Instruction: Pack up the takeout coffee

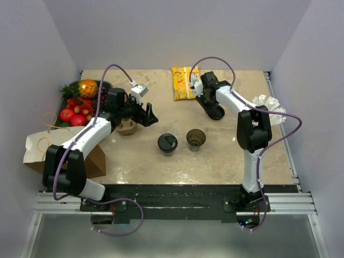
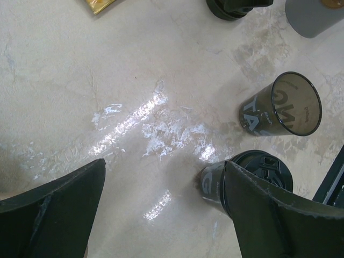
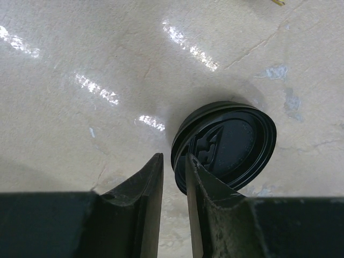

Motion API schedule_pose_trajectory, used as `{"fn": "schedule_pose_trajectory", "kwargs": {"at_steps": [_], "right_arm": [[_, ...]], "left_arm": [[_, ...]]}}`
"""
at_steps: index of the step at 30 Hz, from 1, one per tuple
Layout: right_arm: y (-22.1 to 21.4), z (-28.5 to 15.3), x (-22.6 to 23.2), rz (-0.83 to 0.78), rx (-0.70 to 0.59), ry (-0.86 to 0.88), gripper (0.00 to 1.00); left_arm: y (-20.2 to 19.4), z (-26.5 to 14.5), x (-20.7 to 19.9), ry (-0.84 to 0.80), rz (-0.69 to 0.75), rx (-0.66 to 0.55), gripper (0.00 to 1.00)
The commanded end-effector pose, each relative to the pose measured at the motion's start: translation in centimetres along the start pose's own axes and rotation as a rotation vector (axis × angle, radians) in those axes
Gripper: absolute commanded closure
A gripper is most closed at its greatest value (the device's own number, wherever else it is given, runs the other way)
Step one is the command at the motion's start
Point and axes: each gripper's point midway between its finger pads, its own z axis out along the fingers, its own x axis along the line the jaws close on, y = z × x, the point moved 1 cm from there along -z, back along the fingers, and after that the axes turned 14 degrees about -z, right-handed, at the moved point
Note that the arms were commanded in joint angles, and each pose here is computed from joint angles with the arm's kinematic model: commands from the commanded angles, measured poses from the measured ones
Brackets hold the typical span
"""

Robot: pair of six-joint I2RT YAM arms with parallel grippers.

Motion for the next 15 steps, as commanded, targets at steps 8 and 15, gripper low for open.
{"fn": "schedule_pose_trajectory", "kwargs": {"at_steps": [8,15], "right_arm": [[0.3,0.1,-0.2,0.011,-0.001,-0.008,0.73],[0.1,0.8,0.0,0.006,0.016,0.005,0.76]], "left_arm": [[1.0,0.2,0.0,-0.018,0.0,-0.03,0.04],[1.0,0.3,0.2,-0.016,-0.008,-0.026,0.04]]}}
